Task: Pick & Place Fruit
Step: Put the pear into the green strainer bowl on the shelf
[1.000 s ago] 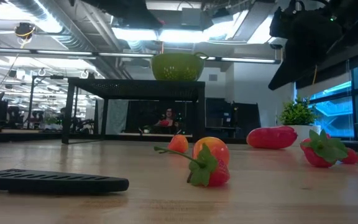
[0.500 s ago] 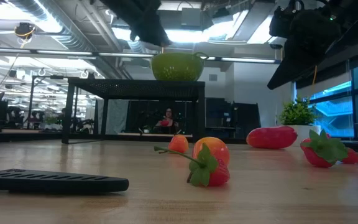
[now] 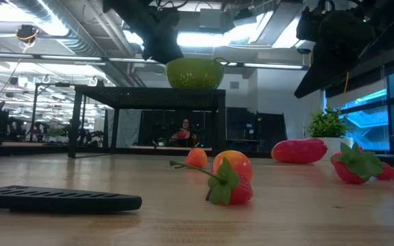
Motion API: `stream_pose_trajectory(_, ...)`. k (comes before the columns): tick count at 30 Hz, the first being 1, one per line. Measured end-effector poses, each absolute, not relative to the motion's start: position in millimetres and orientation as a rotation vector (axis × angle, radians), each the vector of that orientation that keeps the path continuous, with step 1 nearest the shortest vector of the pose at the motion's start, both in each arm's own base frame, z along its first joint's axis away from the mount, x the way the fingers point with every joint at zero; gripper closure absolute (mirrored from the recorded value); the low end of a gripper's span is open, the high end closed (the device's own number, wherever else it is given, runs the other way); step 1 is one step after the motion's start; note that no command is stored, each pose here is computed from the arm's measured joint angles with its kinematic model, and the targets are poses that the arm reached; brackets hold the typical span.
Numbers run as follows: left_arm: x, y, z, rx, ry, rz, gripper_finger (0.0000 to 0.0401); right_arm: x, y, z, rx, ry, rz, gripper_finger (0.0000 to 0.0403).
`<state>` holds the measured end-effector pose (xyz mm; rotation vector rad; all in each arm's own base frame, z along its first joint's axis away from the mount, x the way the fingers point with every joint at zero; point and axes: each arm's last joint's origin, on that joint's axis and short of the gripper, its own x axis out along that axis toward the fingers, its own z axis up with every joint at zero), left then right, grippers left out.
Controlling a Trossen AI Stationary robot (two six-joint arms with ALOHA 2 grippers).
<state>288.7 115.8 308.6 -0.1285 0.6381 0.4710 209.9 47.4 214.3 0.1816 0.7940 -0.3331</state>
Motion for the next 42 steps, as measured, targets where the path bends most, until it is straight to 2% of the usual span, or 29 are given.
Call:
stream_pose_trajectory(8,288.7,115.4,308.5,-0.163,0.633,0.467,0.0256,210.3,47.5,214.7,0.184,0.788,-0.332,0.0375)
stream_pose_trajectory(17,288.2,116.5,308.5,-0.164,0.633,0.471,0.0252,210.3,47.5,214.7,0.183,0.789,-0.331,0.0398)
stream_pose_trajectory(29,288.2,116.5,308.7,-0.120,0.642,0.456,0.0229,210.4,47.5,214.8,0.185,0.788,-0.332,0.0372)
stream_pose_trajectory(42,284.0,114.6,315.9,-0.092,0.618,0.449,0.0188,208.4,47.0,213.3,0.320,0.788,-0.400,0.0399)
